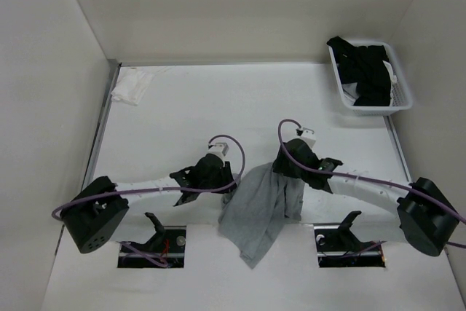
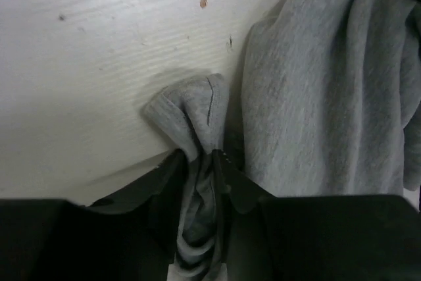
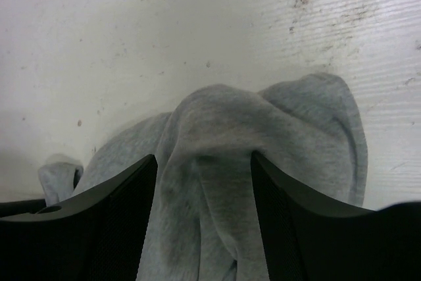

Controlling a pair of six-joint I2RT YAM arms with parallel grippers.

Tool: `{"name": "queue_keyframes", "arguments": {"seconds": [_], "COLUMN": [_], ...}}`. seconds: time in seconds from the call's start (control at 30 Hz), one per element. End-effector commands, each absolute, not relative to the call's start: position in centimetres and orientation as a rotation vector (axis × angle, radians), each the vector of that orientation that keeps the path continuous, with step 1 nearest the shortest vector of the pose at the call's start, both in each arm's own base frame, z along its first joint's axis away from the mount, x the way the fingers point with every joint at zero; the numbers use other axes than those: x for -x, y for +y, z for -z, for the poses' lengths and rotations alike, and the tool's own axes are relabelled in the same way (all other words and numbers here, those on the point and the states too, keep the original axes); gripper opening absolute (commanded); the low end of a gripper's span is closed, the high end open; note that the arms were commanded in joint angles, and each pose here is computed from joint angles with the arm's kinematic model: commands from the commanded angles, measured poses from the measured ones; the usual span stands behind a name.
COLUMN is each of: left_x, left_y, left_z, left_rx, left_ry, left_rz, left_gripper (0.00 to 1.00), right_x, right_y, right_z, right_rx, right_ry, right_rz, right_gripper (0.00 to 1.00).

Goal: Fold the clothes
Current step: Move the tank top to the center of the board, then flatten the tank top out

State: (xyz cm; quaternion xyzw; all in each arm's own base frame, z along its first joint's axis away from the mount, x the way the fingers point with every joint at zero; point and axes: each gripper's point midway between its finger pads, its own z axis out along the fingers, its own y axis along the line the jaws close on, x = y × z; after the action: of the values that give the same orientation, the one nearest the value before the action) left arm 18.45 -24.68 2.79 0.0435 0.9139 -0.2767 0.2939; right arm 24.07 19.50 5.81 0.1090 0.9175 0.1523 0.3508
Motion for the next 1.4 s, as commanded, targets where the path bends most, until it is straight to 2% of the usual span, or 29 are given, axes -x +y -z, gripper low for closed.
{"name": "queue_keyframes", "arguments": {"seconds": [0.0,0.1,0.17,0.3,0.43,0.47,0.5,0.57,0.6,0.67,0.73,0.83,0.9,0.97,1.1,1.17,1.3,1.37], "left_x": [-19.7,-26.0,-32.8,-41.9,-47.0,-48.8,-49.1,-48.7,-48.2,-46.2,-43.6,-38.3,-34.2,-31.6,-27.4,-26.0,-25.5,-26.2], "left_y": [-26.6,-25.1,-23.4,-21.7,-21.5,-21.1,-21.0,-19.7,-18.9,-17.1,-15.9,-13.5,-11.5,-10.0,-7.8,-7.4,-7.7,-8.5], "left_z": [-3.3,-6.1,-9.7,-13.9,-16.0,-16.7,-16.8,-17.0,-16.8,-15.9,-14.5,-11.5,-9.4,-8.4,-6.5,-5.7,-4.6,-4.6], "left_rx": [-0.153,0.028,0.21,0.363,0.395,0.411,0.412,0.428,0.447,0.488,0.513,0.529,0.544,0.589,0.662,0.684,0.688,0.669], "left_ry": [2.421,2.283,2.125,1.988,1.929,1.912,1.912,1.913,1.91,1.918,1.936,1.978,2.011,2.034,2.108,2.148,2.175,2.179], "left_rz": [0.755,0.675,0.638,0.597,0.59,0.584,0.584,0.564,0.548,0.504,0.463,0.38,0.341,0.325,0.286,0.276,0.305,0.345], "left_gripper": [0.1,0.03,0.0,0.0,0.07,0.18,0.22,0.32,0.34,0.35,0.33,0.29,0.29,0.29,0.29,0.28,0.3,0.33], "right_x": [-27.5,-28.1,-29.1,-30.9,-33.2,-34.2,-34.6,-36.0,-36.6,-38.0,-39.6,-41.2,-41.6,-41.4,-39.6,-38.4,-36.6,-35.6], "right_y": [19.5,19.5,18.9,18.3,18.7,19.0,19.2,19.4,19.7,20.0,19.8,19.3,19.2,19.0,19.1,19.3,20.3,21.2], "right_z": [-7.9,-7.4,-7.0,-7.0,-6.4,-6.4,-6.5,-6.7,-6.7,-6.6,-6.6,-7.3,-9.0,-10.3,-12.7,-13.6,-15.2,-15.5], "right_rx": [-0.326,-0.348,-0.382,-0.389,-0.395,-0.398,-0.399,-0.402,-0.397,-0.394,-0.399,-0.418,-0.42,-0.403,-0.363,-0.347,-0.306,-0.273], "right_ry": [2.253,2.25,2.241,2.24,2.234,2.228,2.223,2.219,2.221,2.226,2.22,2.18,2.133,2.095,2.04,2.02,1.992,1.993], "right_rz": [-0.355,-0.356,-0.355,-0.372,-0.409,-0.435,-0.443,-0.462,-0.468,-0.473,-0.459,-0.462,-0.492,-0.494,-0.502,-0.522,-0.578,-0.606], "right_gripper": [0.65,0.64,0.61,0.64,0.64,0.63,0.62,0.59,0.55,0.39,0.32,0.36,0.46,0.52,0.56,0.48,0.2,0.13]}}
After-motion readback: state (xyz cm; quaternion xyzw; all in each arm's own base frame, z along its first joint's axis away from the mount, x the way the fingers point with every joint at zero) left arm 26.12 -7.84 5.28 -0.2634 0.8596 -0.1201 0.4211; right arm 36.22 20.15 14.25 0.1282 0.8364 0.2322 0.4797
